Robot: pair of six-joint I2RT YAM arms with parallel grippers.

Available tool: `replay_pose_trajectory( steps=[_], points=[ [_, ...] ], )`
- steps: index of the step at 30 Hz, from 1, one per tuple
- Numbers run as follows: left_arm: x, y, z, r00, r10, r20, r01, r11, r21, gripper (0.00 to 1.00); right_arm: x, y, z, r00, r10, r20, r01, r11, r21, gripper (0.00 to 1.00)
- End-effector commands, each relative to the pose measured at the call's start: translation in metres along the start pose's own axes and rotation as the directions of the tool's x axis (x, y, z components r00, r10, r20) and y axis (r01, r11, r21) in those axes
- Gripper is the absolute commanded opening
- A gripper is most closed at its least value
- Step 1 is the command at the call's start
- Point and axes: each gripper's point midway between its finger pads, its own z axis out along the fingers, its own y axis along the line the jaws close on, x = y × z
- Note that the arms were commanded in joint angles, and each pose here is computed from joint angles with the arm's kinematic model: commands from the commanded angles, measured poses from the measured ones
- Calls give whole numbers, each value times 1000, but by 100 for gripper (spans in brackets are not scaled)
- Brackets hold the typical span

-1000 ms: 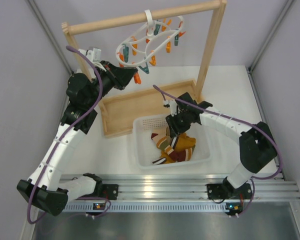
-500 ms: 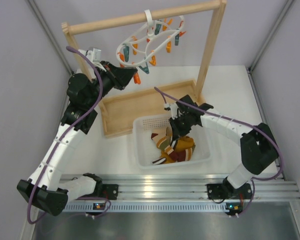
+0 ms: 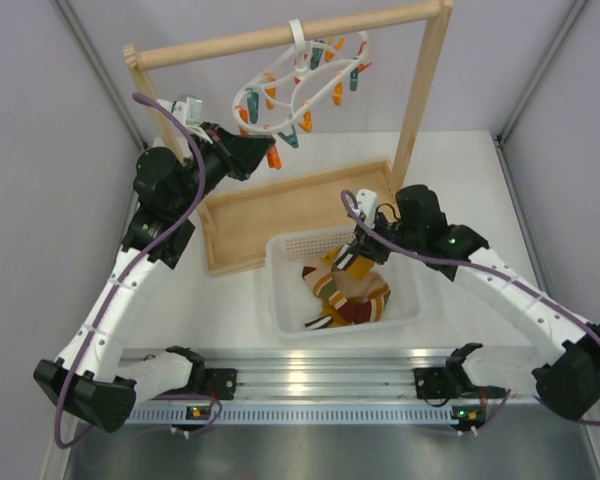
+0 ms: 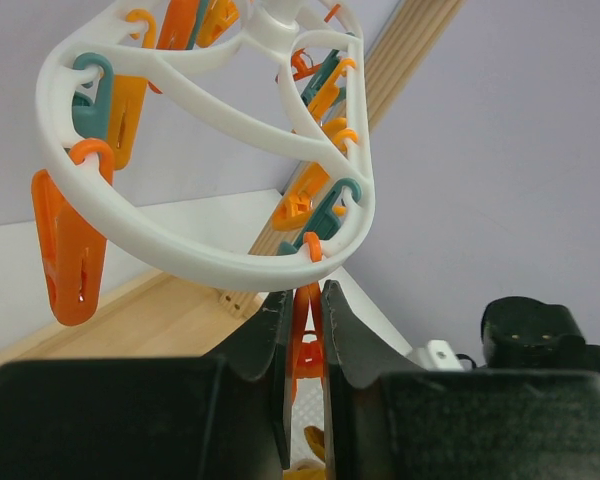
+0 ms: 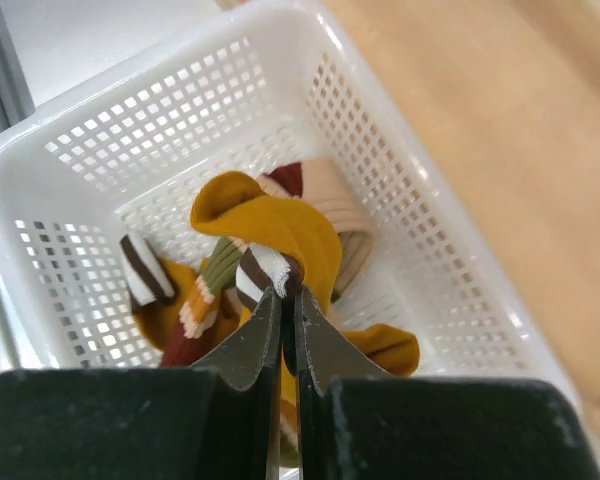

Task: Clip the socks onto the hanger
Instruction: Pick up the sock from the bin.

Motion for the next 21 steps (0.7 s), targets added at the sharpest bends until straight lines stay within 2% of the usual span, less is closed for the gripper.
replay_pose_trajectory(
  steps=[1, 3, 6, 10, 13, 14, 16, 17, 18, 19, 20, 21],
  points=[
    [19, -4, -12, 996, -14, -83, 16, 1000, 16, 0, -38, -10, -13, 936, -311, 162, 303, 950, 76, 0],
    [21, -3, -12, 996, -19, -88, 20, 1000, 15, 0, -36, -6, -16, 913, -377, 158, 372, 926, 62, 0],
    [21, -3, -12, 996, -20, -90, 21, 1000, 15, 0, -24, 8, -16, 904, -401, 148, 408, 913, -18, 0],
    [22, -3, -12, 996, -24, -91, 26, 1000, 16, 0, 16, -5, 15, 923, -375, -91, 381, 922, 69, 0],
    [21, -3, -11, 996, -23, -91, 24, 1000, 16, 0, 56, 18, 35, 927, -246, -281, 211, 966, -149, 0],
    [21, -3, -12, 996, -21, -89, 23, 1000, 19, 0, 64, 26, 32, 919, -237, -315, 179, 962, -205, 2],
    [21, -4, -12, 996, -22, -89, 23, 1000, 19, 0, 73, 35, 31, 911, -226, -346, 138, 955, -261, 13],
    [20, -3, -12, 996, -22, -86, 24, 1000, 17, 0, 74, 34, 32, 911, -223, -347, 138, 958, -253, 21],
    [22, -3, -11, 996, -24, -90, 26, 1000, 15, 0, 78, 31, 32, 908, -218, -357, 136, 961, -240, 22],
    [22, -2, -11, 996, -24, -89, 26, 1000, 14, 0, 79, 29, 33, 908, -221, -356, 143, 962, -233, 19],
    [21, -3, -12, 996, -25, -87, 26, 1000, 15, 0, 80, 27, 33, 907, -222, -358, 145, 962, -230, 0],
    [21, -2, -12, 996, -24, -88, 25, 1000, 14, 0, 79, 26, 33, 908, -222, -355, 146, 963, -227, 0]
  ],
)
